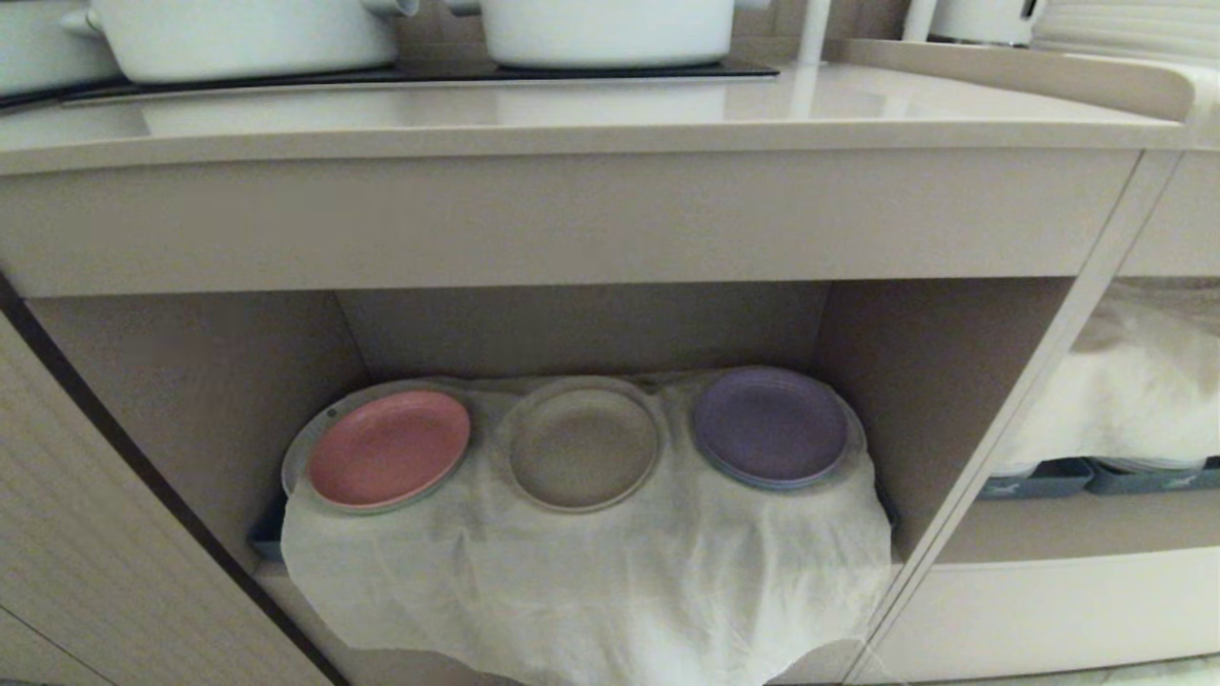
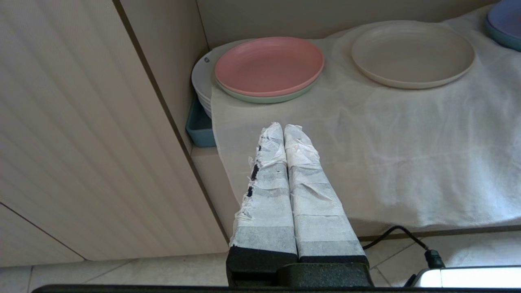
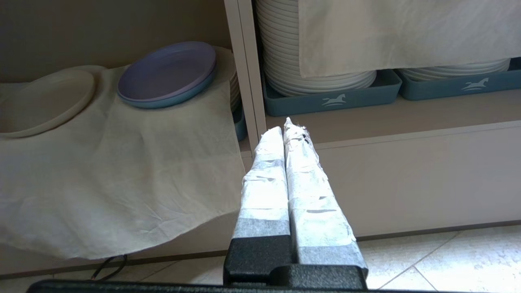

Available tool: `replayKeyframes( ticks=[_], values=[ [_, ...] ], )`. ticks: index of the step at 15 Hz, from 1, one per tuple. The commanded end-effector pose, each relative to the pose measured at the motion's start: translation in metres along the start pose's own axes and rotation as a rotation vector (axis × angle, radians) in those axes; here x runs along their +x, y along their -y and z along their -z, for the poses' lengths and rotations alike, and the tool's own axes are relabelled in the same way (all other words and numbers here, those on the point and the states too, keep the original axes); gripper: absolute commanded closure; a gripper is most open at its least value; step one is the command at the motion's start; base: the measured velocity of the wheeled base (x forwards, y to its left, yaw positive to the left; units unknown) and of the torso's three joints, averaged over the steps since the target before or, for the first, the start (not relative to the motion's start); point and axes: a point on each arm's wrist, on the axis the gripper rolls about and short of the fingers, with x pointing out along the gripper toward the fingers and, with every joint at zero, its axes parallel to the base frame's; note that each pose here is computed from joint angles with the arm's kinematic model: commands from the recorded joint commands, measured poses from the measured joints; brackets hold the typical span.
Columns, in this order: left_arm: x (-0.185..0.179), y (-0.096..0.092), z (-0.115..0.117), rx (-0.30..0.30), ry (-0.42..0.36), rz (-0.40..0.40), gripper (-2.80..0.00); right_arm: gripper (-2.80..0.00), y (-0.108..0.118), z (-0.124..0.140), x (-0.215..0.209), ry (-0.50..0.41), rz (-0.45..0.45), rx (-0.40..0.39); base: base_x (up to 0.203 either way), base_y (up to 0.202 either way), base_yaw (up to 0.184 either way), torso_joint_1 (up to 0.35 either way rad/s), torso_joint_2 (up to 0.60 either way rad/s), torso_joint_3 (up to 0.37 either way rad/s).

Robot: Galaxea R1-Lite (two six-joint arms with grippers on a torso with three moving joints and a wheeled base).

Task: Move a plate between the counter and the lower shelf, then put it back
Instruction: Pick up the plate in the cupboard

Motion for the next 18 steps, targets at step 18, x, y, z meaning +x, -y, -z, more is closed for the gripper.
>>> replayKeyframes(
  ticks=[18],
  values=[
    [0.0000, 0.0000, 0.0000, 0.024, 0.001, 0.001, 0.00, 0.00, 0.0000, -0.0002, 0.0000, 0.001, 0.000, 0.001, 0.000, 0.000, 0.000, 0.000, 0.00, 0.000]
  ],
)
